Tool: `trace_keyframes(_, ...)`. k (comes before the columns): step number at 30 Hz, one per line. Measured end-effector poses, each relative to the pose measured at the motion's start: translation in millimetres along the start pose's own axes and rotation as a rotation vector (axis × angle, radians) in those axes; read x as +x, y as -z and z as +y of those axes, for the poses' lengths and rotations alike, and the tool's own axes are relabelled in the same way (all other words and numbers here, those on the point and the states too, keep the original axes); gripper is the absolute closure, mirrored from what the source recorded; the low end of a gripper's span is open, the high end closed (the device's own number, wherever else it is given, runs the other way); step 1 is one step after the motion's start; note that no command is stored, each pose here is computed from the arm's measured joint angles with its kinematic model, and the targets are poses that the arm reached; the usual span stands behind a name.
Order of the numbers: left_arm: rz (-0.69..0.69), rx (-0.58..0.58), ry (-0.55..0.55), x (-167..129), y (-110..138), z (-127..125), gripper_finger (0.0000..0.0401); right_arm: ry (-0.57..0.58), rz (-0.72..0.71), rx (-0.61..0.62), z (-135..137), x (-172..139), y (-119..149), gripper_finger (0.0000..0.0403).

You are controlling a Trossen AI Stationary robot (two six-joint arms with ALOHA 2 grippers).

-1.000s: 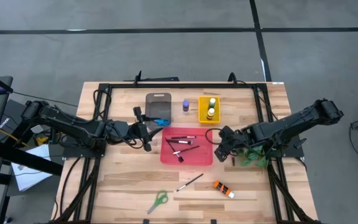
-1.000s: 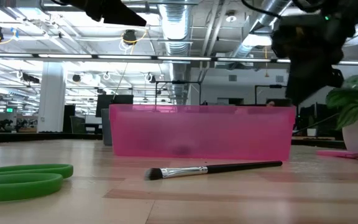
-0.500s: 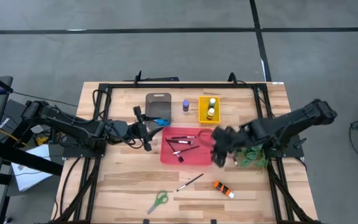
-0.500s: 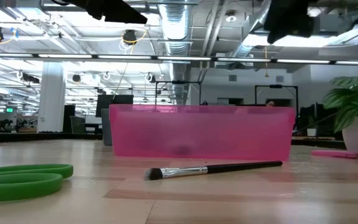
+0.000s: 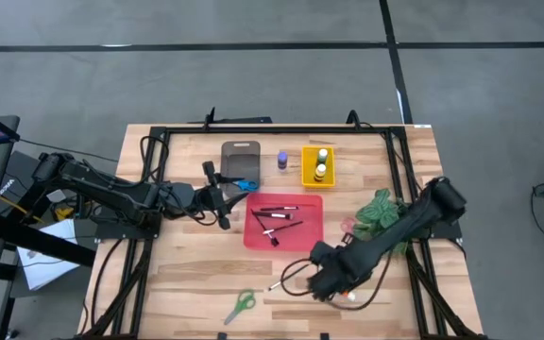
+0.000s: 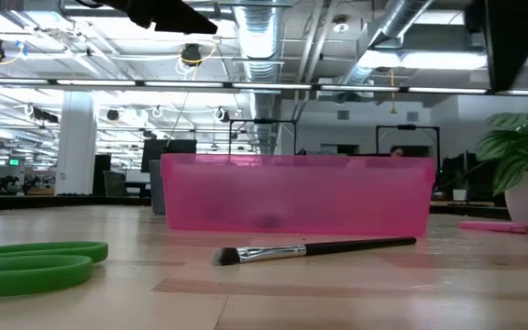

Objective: Pick & Place Paint Supplies
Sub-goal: Put the pink scissors into the black bin

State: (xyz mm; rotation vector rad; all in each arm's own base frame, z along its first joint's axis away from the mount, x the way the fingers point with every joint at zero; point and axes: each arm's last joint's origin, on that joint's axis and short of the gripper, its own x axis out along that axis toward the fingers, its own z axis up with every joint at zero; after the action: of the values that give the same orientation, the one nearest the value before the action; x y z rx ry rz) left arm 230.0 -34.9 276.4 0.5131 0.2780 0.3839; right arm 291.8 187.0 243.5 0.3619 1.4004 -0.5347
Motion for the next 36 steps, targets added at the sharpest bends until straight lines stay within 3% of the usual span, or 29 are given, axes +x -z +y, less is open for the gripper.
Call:
trace_keyframes(5, -0.001, -0.020, 0.000, 0, 0, 0, 0.0214, 0.217, 0.039, -0.042, 8, 27, 4, 0.0279)
trace_keyframes(13, -0.001, -0.023, 0.000, 0, 0, 0, 0.0214, 0.448, 0.110, -0.095, 3, 48, 10, 0.0294)
trace_keyframes(19, -0.002, -0.023, 0.000, 0, 0, 0, 0.0214, 0.464, 0.077, -0.114, -2, 51, 13, 0.0296)
trace_keyframes(28, -0.006, -0.050, -0.001, 0, -1, 0, 0.0214, 0.536, 0.148, -0.063, -24, 90, 16, 0.0296)
trace_keyframes(36, -0.005, -0.052, -0.001, 0, -1, 0, 0.0214, 0.558, 0.163, -0.128, -37, 105, 6, 0.0296)
